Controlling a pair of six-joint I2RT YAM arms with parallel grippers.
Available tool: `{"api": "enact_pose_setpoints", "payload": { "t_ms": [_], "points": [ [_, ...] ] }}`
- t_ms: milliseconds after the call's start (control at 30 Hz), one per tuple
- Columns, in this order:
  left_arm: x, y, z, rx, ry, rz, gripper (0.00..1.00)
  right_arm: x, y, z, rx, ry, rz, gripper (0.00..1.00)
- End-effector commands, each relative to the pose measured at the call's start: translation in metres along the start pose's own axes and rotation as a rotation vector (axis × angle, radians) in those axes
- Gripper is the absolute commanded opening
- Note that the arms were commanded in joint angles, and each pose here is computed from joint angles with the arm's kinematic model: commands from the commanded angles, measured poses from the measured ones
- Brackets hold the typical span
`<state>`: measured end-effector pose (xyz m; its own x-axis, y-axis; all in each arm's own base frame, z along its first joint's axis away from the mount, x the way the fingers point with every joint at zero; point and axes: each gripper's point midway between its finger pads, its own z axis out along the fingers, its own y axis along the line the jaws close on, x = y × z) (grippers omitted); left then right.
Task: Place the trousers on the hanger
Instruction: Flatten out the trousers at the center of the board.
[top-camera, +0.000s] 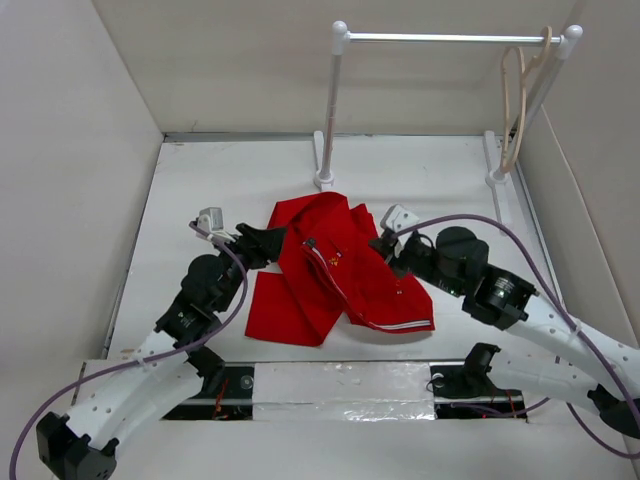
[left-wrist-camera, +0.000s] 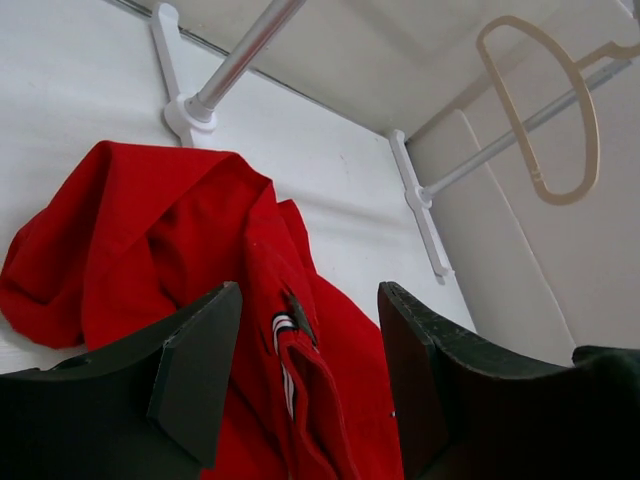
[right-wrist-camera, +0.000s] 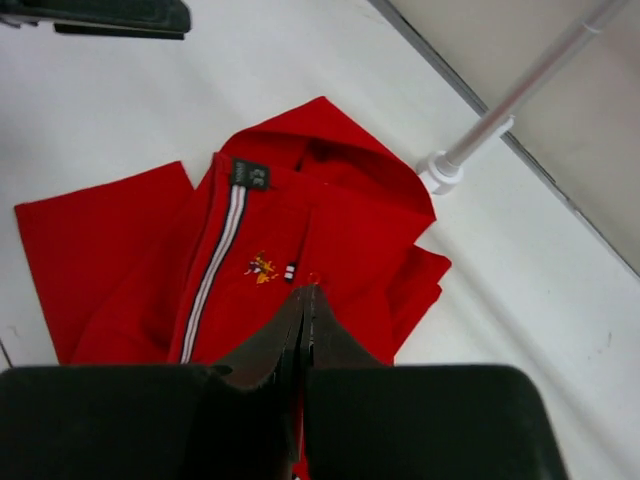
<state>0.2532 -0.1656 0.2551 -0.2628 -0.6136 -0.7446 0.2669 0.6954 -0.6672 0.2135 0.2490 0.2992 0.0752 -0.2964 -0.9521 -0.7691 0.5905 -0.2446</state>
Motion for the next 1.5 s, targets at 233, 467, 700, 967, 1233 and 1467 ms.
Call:
{"api": "enact_pose_setpoints", "payload": {
  "t_ms": [233,467,700,967,1233,1467],
  "points": [
    [-0.006,0.033,-0.023,-0.147,-0.045,-0.049,0.31,-0.014,0.024,0.028,0.026,-0.020,0.020,0.56],
    [0.026,0.052,-0.022,-0.199,0.057,-0.034,0.13,0.014,0.030,0.066,0.082,0.091,0.019,0.89],
    [0.066,0.066,-0.022,-0.193,0.188,-0.001,0.31,0.034,0.049,0.090,0.066,0.147,0.021,0.90],
    [0.107,0.095,-0.026,-0.269,0.309,0.006,0.48,0.052,0.083,0.118,0.012,0.197,0.005,0.90],
    [0.136,0.105,-0.016,-0.250,0.359,-0.011,0.51,0.083,0.052,0.136,0.287,0.280,0.009,0.81],
    [0.146,0.097,0.008,-0.212,0.387,0.009,0.50,0.092,0.033,0.127,0.455,0.286,0.040,0.29]
  ]
}}
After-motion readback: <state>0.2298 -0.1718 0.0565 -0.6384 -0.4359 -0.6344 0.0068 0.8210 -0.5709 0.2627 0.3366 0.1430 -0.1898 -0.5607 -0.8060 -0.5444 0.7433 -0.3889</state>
